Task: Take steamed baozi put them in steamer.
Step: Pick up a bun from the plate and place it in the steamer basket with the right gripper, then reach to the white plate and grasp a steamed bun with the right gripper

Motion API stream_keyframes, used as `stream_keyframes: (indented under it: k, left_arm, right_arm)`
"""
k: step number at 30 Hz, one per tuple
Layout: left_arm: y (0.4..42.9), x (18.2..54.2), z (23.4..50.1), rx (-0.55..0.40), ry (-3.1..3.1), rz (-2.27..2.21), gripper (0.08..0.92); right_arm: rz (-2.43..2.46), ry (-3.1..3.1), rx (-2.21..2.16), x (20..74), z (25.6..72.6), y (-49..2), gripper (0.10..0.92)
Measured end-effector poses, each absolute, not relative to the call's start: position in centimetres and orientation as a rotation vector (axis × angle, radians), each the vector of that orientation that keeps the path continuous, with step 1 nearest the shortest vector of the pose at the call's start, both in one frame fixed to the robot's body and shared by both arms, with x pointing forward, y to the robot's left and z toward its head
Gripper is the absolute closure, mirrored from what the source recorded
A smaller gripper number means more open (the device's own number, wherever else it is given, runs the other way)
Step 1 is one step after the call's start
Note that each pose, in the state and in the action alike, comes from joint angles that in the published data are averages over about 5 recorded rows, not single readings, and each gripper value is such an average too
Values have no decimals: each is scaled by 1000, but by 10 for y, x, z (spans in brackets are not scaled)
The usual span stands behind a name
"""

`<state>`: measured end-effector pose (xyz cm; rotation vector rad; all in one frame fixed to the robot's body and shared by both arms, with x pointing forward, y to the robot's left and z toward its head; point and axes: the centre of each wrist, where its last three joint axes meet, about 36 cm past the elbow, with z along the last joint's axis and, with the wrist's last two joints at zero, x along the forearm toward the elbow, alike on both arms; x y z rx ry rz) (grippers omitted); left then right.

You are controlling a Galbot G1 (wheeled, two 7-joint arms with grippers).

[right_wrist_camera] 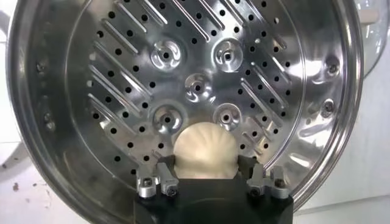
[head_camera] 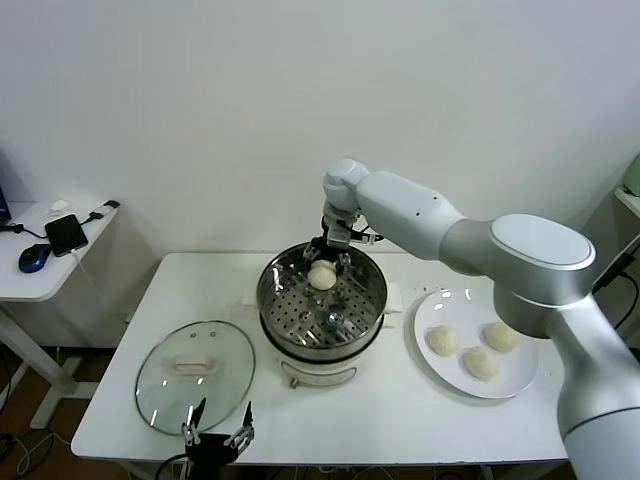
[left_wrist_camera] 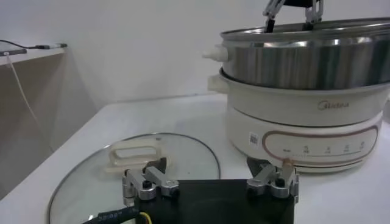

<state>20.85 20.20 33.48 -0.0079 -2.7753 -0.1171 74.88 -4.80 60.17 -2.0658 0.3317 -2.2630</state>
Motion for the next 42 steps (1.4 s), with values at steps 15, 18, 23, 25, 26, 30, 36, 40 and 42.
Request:
stream_keyframes:
  k: [15, 18, 23, 25, 26, 30, 36, 40, 42]
  left_arm:
    - [201, 211, 339, -7, -2781, -107, 177]
    - [202, 212, 339, -5, -2784, -109, 177]
    - [204, 214, 337, 1, -2785, -111, 177]
    - [205, 215, 337, 4, -2785, -111, 177]
    - [205, 215, 337, 6, -2786, -110, 177]
    - [206, 216, 337, 18, -2786, -106, 177]
    - [207, 214, 337, 32, -2781, -106, 177]
    - [209, 212, 337, 39, -2776, -107, 177]
    - [209, 211, 337, 43, -2774, -109, 177]
  right_arm:
    - [-2373, 817, -2187, 740, 715, -167, 200]
    - [-2423, 1040, -2240, 730, 715, -218, 199]
    - [-2421, 1460, -2329, 701, 686, -294, 200]
    - [-2397, 1625, -2352, 688, 669, -316, 200]
    - [-2383, 1705, -2359, 682, 659, -326, 200]
    - [-2330, 1981, -2366, 661, 619, -350, 199]
    - [-2273, 2262, -2341, 646, 564, -359, 200]
    - [-2249, 2375, -2325, 644, 535, -357, 200]
    - [-2239, 2417, -2317, 644, 523, -355, 200]
